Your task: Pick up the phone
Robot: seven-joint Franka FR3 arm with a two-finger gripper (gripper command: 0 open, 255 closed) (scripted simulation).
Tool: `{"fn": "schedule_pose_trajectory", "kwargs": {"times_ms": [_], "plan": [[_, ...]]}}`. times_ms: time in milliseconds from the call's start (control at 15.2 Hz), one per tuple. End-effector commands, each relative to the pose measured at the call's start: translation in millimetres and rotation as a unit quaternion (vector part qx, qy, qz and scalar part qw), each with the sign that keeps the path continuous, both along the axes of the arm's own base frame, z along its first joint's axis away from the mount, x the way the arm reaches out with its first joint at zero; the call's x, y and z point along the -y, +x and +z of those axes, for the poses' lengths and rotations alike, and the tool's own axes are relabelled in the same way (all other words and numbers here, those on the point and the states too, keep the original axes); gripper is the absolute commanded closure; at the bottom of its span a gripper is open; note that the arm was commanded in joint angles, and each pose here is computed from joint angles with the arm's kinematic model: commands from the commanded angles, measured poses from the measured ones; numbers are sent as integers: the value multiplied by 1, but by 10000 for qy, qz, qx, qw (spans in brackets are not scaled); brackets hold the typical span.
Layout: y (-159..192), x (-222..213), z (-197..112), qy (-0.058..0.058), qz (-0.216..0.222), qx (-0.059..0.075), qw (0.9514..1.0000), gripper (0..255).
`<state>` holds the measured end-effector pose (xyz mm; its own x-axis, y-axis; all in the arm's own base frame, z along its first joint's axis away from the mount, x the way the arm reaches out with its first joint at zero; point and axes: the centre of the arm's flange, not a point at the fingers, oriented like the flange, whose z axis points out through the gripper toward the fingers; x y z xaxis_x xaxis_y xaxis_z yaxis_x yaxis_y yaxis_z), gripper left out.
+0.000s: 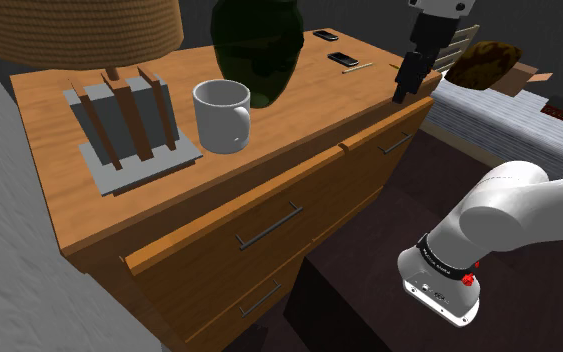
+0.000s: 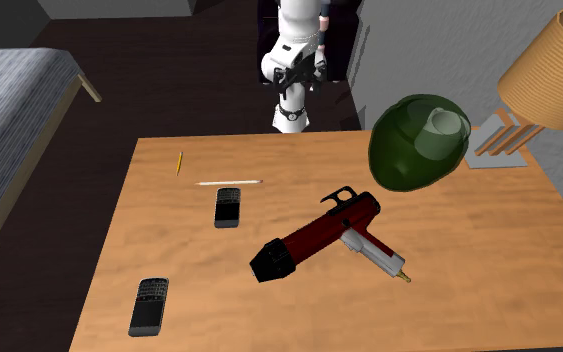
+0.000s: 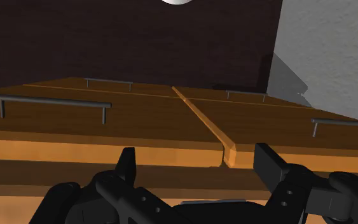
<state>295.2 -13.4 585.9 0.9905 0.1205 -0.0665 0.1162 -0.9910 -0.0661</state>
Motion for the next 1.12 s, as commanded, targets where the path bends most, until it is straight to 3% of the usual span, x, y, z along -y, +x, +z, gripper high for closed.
{"fn": "schedule_pose_trajectory", "kwargs": {"times_ms": [0,1056], "plan": [[0,0,0,0,0,0,10000,0],[176,110,-14,-8,88,106,9999,0]]}}
